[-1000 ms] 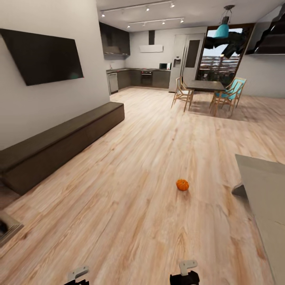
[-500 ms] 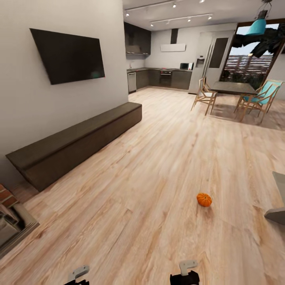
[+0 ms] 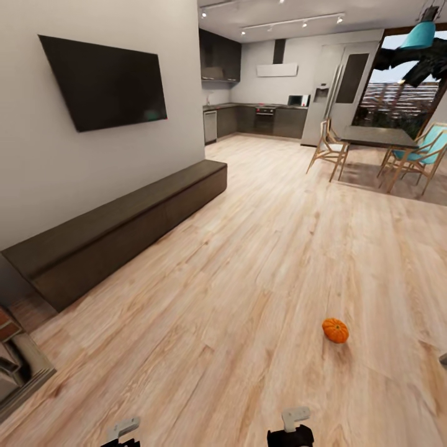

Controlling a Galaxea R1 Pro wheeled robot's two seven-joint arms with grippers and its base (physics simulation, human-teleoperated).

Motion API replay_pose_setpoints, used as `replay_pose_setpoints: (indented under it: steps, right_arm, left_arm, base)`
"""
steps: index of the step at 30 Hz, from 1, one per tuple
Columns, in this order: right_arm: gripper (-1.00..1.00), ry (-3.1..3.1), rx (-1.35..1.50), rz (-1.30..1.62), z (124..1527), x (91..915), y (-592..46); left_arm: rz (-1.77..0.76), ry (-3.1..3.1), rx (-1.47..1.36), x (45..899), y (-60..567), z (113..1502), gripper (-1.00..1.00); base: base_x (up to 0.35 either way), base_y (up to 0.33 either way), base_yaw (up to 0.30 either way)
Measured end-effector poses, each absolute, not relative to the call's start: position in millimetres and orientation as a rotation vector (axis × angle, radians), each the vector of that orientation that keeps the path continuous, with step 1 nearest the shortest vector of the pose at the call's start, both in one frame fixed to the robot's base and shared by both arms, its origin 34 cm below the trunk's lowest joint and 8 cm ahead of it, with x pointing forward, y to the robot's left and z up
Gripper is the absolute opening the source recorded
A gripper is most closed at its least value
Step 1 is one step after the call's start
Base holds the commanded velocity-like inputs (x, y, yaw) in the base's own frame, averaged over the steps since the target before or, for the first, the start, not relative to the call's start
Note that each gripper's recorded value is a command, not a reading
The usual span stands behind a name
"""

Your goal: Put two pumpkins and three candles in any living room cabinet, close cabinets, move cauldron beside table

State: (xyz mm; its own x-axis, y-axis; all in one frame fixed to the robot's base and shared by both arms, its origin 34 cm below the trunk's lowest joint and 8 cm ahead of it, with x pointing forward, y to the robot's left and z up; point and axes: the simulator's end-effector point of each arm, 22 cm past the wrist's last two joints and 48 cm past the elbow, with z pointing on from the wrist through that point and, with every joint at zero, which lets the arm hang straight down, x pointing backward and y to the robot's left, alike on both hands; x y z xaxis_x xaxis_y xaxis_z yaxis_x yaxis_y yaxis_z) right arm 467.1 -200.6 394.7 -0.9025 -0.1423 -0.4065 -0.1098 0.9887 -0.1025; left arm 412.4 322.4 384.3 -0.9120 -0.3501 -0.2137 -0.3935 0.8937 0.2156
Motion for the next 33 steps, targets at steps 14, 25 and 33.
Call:
replay_pose_setpoints:
  steps: [14, 25, 33]
  right_arm:
    - [1.00, 2.730, -0.181, -0.107, 387.4, 459.1, -201.3]
    - [1.00, 2.748, -0.181, -0.106, 381.8, 452.6, -201.4]
    - [1.00, 2.759, -0.182, -0.107, 377.9, 448.1, -202.6]
  left_arm:
    - [0.390, 2.912, -0.571, 404.2, 322.2, 378.3, 1.00]
    - [0.402, 2.936, -0.569, 393.9, 322.3, 373.1, 1.00]
    - [0.411, 2.956, -0.566, 385.5, 322.4, 369.5, 1.00]
  base:
    - [0.325, 0.086, 0.000]
    - [0.326, 0.044, -0.004]
    - [0.330, 0.000, -0.121]
